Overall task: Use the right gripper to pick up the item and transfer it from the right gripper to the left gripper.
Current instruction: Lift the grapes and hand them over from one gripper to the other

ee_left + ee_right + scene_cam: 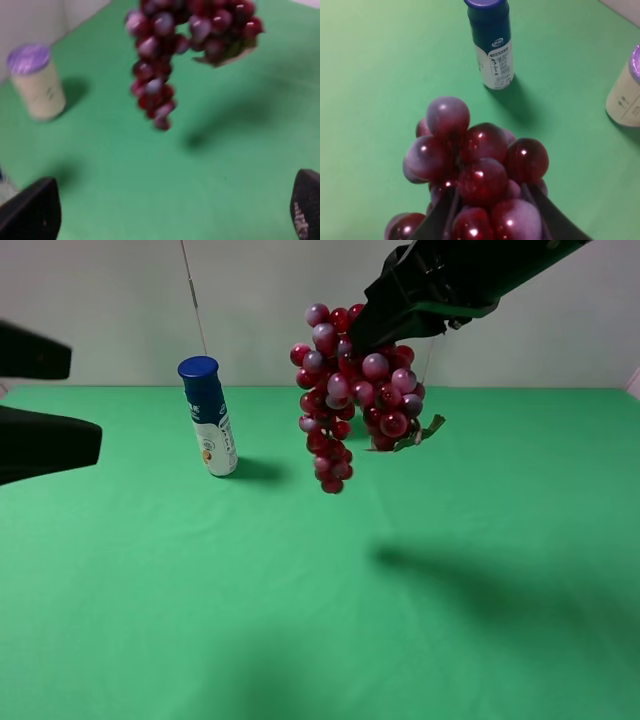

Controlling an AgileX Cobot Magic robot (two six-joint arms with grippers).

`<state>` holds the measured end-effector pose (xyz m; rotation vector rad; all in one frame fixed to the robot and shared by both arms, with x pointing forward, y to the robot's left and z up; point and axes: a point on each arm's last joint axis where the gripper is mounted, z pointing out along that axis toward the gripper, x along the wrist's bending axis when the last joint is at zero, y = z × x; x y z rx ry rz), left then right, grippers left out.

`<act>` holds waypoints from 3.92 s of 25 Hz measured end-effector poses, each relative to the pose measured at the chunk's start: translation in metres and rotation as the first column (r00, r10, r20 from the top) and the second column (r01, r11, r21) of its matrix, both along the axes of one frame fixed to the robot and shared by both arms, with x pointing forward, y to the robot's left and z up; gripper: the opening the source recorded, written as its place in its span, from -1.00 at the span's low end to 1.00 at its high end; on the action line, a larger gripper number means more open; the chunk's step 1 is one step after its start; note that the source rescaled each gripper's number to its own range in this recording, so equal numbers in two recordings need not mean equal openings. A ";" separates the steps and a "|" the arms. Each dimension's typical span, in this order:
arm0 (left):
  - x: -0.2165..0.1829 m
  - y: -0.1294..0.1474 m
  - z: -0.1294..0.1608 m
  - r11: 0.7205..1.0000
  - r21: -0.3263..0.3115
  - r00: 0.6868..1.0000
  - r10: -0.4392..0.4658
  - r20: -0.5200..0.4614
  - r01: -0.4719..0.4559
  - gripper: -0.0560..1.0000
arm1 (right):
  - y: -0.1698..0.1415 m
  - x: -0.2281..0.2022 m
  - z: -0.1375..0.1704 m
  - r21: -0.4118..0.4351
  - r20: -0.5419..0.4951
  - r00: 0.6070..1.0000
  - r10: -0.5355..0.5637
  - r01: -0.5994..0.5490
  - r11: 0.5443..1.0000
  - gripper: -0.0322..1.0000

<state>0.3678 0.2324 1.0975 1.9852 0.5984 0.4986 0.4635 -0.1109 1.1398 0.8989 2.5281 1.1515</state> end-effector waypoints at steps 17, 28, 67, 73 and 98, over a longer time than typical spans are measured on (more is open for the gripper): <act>0.049 -0.016 -0.028 0.933 0.146 0.925 -0.349 0.152 0.329 1.00 | 0.000 0.000 0.025 0.027 0.065 0.998 0.022 -0.024 0.999 -0.93; 0.081 -0.048 -0.056 0.918 0.006 0.908 -0.392 0.148 0.396 1.00 | 0.000 -0.001 0.035 0.036 0.078 0.996 0.030 -0.033 0.999 -0.93; 0.100 -0.099 -0.108 0.891 0.037 0.880 -0.453 0.142 0.453 1.00 | 0.003 -0.008 0.031 0.062 -0.014 0.998 0.060 -0.059 0.996 -0.93; 0.105 -0.101 -0.101 0.891 0.042 0.875 -0.452 0.172 0.452 1.00 | 0.003 -0.009 0.017 0.044 -0.050 0.997 0.058 -0.056 0.997 -0.93; 0.123 -0.112 -0.105 0.883 0.029 0.869 -0.466 0.169 0.468 1.00 | 0.003 -0.009 0.017 0.051 -0.051 0.997 0.057 -0.054 0.997 -0.93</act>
